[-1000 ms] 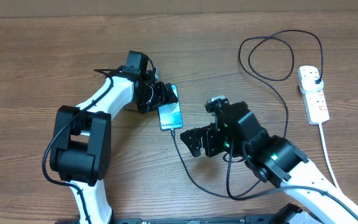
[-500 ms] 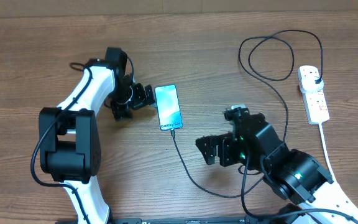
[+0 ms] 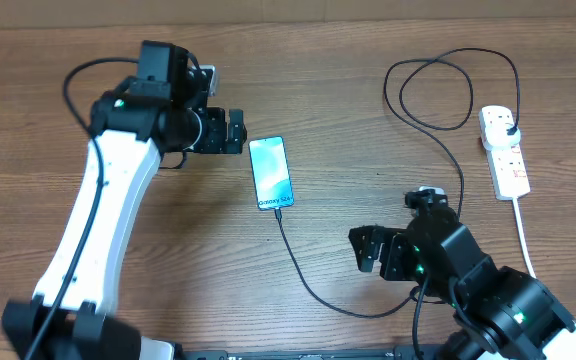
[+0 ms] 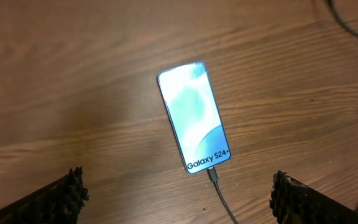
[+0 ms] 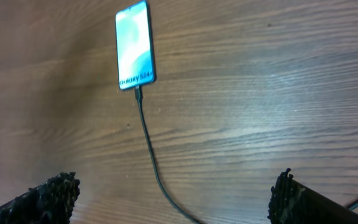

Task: Plug charger to phone and switch on socket
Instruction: 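Open the left gripper and lift it away from the phone, then move the right gripper over the white power strip's orange switch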

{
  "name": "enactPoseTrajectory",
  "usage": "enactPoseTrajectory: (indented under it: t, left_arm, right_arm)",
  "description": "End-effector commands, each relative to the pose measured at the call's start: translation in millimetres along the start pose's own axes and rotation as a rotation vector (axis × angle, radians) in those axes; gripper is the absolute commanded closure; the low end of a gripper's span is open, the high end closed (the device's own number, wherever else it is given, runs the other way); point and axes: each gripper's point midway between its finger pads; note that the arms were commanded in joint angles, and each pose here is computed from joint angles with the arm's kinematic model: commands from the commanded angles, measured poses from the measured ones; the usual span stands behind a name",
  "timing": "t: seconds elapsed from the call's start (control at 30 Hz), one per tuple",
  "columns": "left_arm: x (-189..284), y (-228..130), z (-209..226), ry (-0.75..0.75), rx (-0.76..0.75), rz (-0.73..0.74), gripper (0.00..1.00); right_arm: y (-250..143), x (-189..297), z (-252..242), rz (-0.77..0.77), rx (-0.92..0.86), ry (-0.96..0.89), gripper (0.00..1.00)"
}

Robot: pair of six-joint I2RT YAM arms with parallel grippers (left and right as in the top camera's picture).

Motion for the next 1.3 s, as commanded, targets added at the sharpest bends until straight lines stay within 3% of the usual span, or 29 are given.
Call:
enactPoseTrajectory:
  t: [0.0, 0.57, 0.83, 1.1, 1.27]
  left_arm:
    - [18.7, 6.1, 6.8, 0.071, -0.071, -0.040, 0.00]
    - [13.1, 4.8, 7.7, 0.068, -0.068, -0.025, 0.00]
    - [13.1, 4.8, 7.7, 0.068, -0.068, -0.025, 0.00]
    - [13.1, 4.8, 7.7, 0.068, -0.068, -0.025, 0.00]
    - [13.1, 4.8, 7.7, 0.068, -0.068, -0.025, 0.00]
  right_arm:
    - [14.7, 7.0, -5.9, -0.082, -0.023, -0.032, 0.00]
    - [43.6, 14.2, -11.7, -0.240, -0.039, -0.082, 0.00]
    - [99.9, 35.7, -23.7, -0.354, -0.079, -0.158, 0.00]
    - [181.4, 38.5, -86.6, -0.345, -0.266, -0.284, 0.00]
    - [226.3, 27.7, -167.5, -0.340, -0.503, -0.390, 0.01]
Point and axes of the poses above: each gripper's point midway between its finger pads, its own x axis back along the fingers, its own z axis along the line the jaws close on, y = z × x, and after that the axes turned 14 degrees about -x, right-handed
